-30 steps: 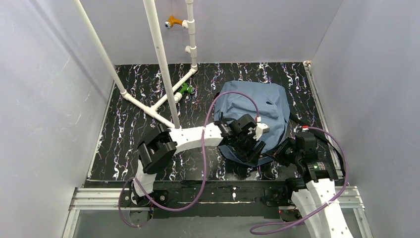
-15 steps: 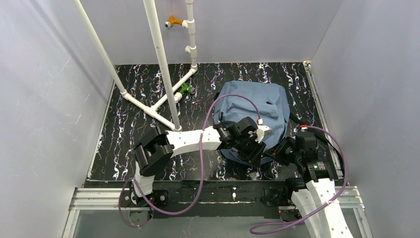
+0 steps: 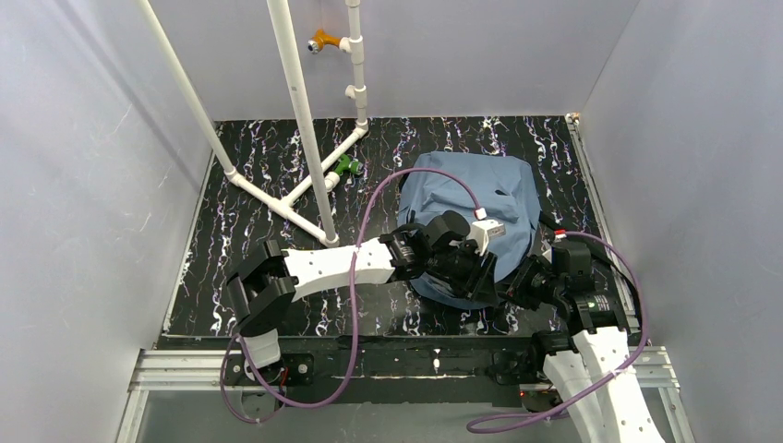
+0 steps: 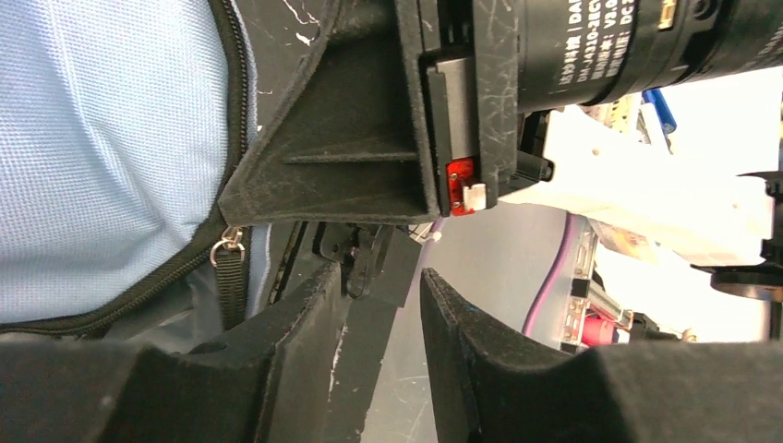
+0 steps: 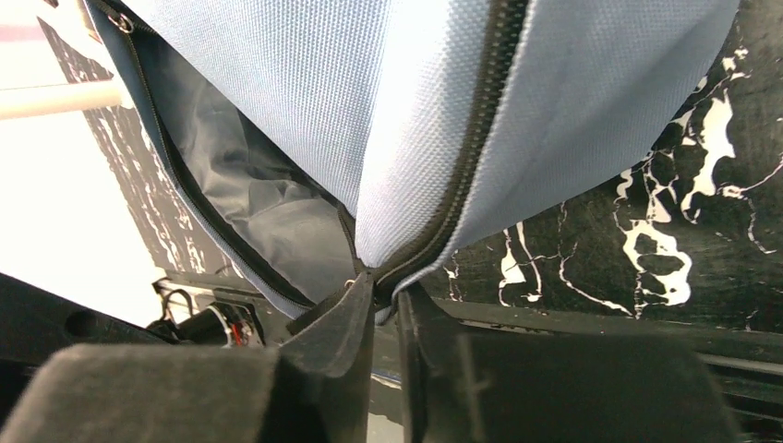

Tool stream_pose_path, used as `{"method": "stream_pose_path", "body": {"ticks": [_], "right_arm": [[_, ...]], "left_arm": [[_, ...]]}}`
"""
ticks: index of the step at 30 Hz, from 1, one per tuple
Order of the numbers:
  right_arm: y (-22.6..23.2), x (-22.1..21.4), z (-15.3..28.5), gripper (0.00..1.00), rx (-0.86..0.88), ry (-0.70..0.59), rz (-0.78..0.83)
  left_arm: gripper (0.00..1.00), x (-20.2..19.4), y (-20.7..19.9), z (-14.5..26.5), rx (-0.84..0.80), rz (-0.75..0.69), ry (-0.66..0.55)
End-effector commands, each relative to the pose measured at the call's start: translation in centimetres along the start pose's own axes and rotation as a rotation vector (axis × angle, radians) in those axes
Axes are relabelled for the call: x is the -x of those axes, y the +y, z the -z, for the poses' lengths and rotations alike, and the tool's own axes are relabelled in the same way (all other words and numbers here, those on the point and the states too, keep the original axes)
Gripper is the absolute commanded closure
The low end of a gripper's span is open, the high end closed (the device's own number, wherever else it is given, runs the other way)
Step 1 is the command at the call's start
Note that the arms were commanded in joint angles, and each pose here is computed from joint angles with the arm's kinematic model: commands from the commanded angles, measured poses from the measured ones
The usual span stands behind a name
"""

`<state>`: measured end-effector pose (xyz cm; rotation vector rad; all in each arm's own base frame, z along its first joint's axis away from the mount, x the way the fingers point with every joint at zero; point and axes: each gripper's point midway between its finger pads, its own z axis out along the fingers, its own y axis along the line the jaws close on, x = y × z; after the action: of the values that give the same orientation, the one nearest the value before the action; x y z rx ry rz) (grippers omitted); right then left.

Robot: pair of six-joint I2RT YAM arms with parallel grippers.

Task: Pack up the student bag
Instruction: Zip the student bag at the center of the board.

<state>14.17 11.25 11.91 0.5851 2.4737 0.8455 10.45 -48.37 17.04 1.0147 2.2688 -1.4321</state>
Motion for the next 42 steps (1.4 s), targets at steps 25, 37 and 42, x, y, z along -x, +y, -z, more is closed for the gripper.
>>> {"method": "stream_pose_path", "body": {"ticks": [25, 37, 42], "right_arm": [[0.4, -1.2, -0.7, 0.99, 0.094, 0.022, 0.015], [0.4, -1.2, -0.8, 0.99, 0.097, 0.024, 0.014], [0.5, -1.3, -0.7, 0.99, 0.101, 0.027, 0.015]], "left_arm": [[0.54, -2.8, 5.6, 0.6, 0.212, -0.094, 0.205], [0.67, -2.7, 4.6, 0.2, 0.154, -0.046, 0.167], [0.73, -2.1, 3.5, 0.1, 0.111, -0.022, 0.154]]}}
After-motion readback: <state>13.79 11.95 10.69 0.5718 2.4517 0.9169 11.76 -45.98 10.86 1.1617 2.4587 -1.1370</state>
